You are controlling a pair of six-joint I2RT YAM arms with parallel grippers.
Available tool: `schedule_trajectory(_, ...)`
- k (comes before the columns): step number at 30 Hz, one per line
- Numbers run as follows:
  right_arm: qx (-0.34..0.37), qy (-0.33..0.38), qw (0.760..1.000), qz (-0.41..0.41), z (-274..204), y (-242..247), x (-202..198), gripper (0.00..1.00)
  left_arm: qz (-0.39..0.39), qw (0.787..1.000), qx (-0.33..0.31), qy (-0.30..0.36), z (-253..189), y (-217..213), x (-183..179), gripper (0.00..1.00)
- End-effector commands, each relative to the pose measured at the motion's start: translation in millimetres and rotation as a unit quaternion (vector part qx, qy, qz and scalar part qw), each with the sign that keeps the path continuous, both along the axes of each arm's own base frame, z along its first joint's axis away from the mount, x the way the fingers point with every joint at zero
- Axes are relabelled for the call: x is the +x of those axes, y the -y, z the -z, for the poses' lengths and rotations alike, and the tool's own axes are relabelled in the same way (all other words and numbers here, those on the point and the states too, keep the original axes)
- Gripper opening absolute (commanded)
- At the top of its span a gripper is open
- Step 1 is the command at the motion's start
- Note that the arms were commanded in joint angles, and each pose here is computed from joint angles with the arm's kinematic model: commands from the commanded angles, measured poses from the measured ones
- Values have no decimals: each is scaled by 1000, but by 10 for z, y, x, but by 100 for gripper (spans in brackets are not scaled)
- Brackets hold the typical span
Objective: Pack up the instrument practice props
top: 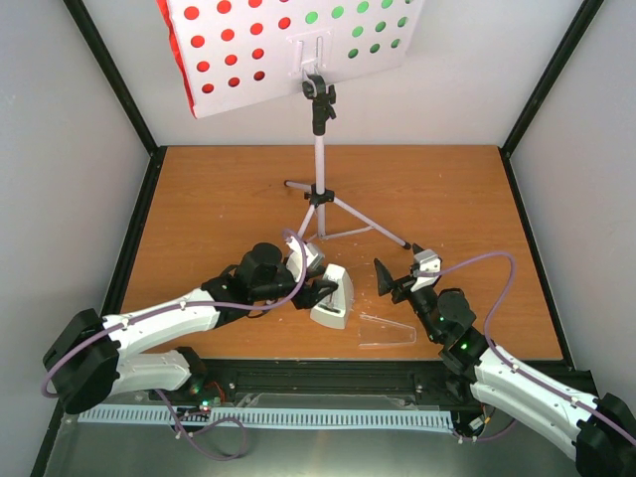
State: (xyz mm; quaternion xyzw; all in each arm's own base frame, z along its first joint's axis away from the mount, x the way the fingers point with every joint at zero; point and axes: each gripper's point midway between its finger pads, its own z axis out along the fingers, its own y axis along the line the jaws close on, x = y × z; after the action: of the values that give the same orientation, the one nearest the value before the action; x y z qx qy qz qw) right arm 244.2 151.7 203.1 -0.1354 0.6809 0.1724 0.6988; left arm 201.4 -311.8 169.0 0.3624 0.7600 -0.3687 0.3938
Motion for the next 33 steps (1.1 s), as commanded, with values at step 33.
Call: schedule_trajectory(33,15,3,1000,16,-12,76,16,100,24,998,-51,15,-240,22,-161,79)
